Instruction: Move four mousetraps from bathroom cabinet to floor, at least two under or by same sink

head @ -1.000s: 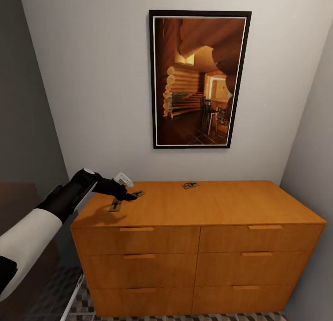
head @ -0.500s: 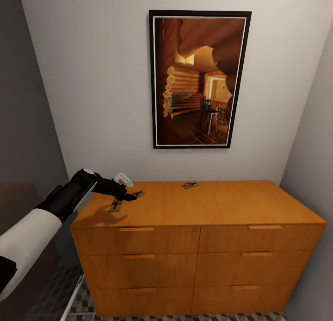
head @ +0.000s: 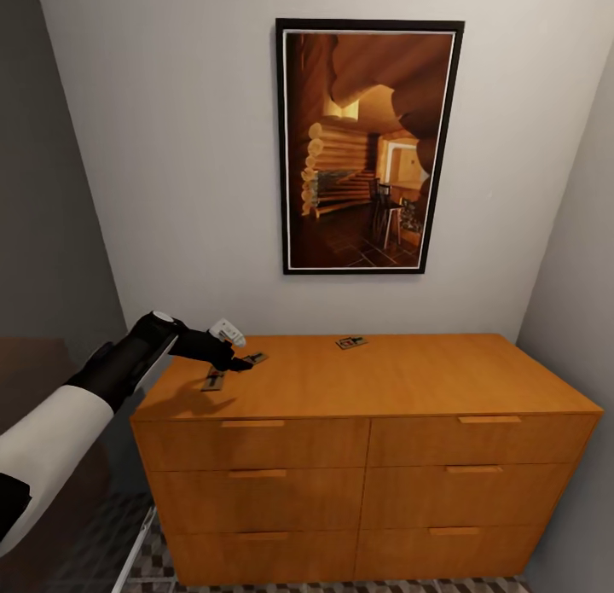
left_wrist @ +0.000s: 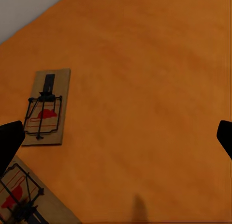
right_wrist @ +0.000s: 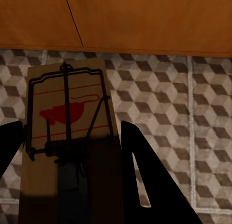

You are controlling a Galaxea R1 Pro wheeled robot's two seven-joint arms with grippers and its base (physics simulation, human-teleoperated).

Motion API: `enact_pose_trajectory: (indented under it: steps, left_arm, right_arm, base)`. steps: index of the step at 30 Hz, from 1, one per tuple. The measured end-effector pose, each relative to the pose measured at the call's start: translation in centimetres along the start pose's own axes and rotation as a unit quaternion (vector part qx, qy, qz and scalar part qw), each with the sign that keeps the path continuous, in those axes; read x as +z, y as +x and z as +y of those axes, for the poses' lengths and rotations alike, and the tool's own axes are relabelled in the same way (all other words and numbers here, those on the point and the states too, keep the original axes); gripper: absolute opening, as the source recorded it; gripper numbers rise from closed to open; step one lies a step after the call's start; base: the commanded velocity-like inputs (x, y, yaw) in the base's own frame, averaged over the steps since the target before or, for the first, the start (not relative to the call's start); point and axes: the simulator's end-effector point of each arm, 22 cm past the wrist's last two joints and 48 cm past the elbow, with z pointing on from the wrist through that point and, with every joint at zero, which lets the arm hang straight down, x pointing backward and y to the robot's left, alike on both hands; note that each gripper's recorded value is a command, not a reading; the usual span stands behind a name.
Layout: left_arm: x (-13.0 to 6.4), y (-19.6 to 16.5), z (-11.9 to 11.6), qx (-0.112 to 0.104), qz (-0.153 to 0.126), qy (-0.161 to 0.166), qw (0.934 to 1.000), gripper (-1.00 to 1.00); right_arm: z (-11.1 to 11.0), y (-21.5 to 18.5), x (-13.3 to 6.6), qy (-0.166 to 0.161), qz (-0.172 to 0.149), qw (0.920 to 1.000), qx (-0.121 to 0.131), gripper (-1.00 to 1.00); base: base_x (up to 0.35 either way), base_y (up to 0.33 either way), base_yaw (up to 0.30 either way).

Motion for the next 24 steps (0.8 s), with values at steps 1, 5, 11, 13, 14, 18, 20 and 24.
enact_pose_trajectory:
  steps: [1, 5, 11, 13, 14, 18, 20, 24]
  left_arm:
    - [-0.06, 0.05, -0.05, 0.000, 0.000, 0.002, 1.0000, 1.00]
    - [-0.22, 0.22, -0.02, -0.001, 0.001, 0.006, 1.0000, 1.00]
    - [-0.26, 0.25, -0.01, -0.001, 0.001, 0.006, 1.0000, 1.00]
    - [-0.31, 0.31, 0.06, -0.001, 0.001, 0.006, 1.0000, 1.00]
    - [-0.39, 0.43, 0.21, -0.001, 0.002, 0.004, 1.0000, 1.00]
    - [-0.57, 0.64, 0.52, -0.003, 0.003, 0.002, 1.0000, 1.00]
    - [-0.60, 0.67, 0.56, -0.003, 0.004, 0.002, 1.0000, 1.00]
    - [-0.62, 0.70, 0.61, -0.003, 0.004, 0.001, 1.0000, 1.00]
  right_arm:
    - [0.00, 0.00, 0.00, 0.000, 0.000, 1.0000, 0.000, -1.00]
    - [0.00, 0.00, 0.00, 0.000, 0.000, 1.0000, 0.000, -1.00]
    - [0.00, 0.00, 0.00, 0.000, 0.000, 1.0000, 0.000, -1.00]
    - [0.00, 0.00, 0.00, 0.000, 0.000, 1.0000, 0.000, -1.00]
    - [0.00, 0.00, 0.00, 0.000, 0.000, 1.0000, 0.000, -1.00]
    - [0.00, 0.00, 0.00, 0.000, 0.000, 1.0000, 0.000, -1.00]
    - [0.00, 0.00, 0.00, 0.000, 0.000, 1.0000, 0.000, -1.00]
    - [0.00, 0.01, 0.00, 0.000, 0.000, 1.0000, 0.000, -1.00]
  base:
    - [0.000, 0.149, 0.000]
    - [0.000, 0.207, 0.000]
    - [0.000, 0.091, 0.000]
    - [0.000, 0.021, 0.000]
    - [0.000, 0.010, 0.000]
    - [0.000, 0.006, 0.000]
    - [0.000, 0.002, 0.000]
    - [0.000, 0.000, 0.000]
